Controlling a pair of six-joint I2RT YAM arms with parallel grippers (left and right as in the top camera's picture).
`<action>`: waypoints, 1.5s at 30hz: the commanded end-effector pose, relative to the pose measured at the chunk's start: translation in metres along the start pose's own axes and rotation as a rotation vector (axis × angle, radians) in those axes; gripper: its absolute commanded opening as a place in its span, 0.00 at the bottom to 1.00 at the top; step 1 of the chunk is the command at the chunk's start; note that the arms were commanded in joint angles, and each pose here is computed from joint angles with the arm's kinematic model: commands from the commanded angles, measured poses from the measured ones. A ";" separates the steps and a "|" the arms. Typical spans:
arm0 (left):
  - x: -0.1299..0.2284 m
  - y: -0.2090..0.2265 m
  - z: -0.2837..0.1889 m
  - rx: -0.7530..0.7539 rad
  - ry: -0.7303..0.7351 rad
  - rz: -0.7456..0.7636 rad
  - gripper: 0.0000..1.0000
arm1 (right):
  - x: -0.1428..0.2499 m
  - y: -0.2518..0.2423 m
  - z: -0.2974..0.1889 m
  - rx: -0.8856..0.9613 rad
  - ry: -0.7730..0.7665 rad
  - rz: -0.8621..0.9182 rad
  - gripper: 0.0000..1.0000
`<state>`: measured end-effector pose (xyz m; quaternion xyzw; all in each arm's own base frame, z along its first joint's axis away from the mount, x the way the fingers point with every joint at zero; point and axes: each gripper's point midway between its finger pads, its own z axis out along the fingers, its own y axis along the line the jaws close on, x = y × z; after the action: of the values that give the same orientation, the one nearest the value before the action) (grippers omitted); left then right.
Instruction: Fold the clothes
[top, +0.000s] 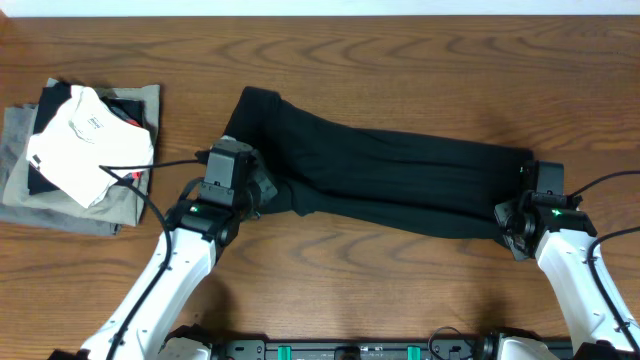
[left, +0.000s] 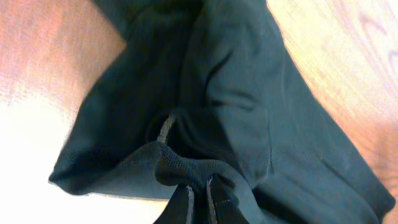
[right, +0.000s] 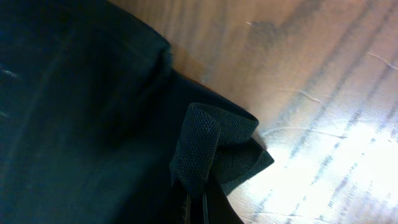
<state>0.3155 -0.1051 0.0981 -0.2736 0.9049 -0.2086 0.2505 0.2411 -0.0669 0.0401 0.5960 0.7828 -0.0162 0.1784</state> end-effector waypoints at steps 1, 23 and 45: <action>-0.015 -0.002 0.006 -0.008 -0.049 0.057 0.06 | -0.013 0.008 -0.005 -0.027 -0.049 0.000 0.02; -0.062 -0.041 0.008 0.117 -0.261 0.171 0.06 | -0.027 0.049 0.002 -0.169 -0.098 0.028 0.02; -0.062 -0.033 0.069 0.098 -0.248 0.203 0.08 | -0.037 0.081 0.016 -0.256 -0.152 -0.058 0.07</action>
<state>0.4047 -0.1134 0.0811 -0.1966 0.8796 -0.2027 0.3830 0.3253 -0.0738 0.0488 0.5497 0.7783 0.0520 0.2990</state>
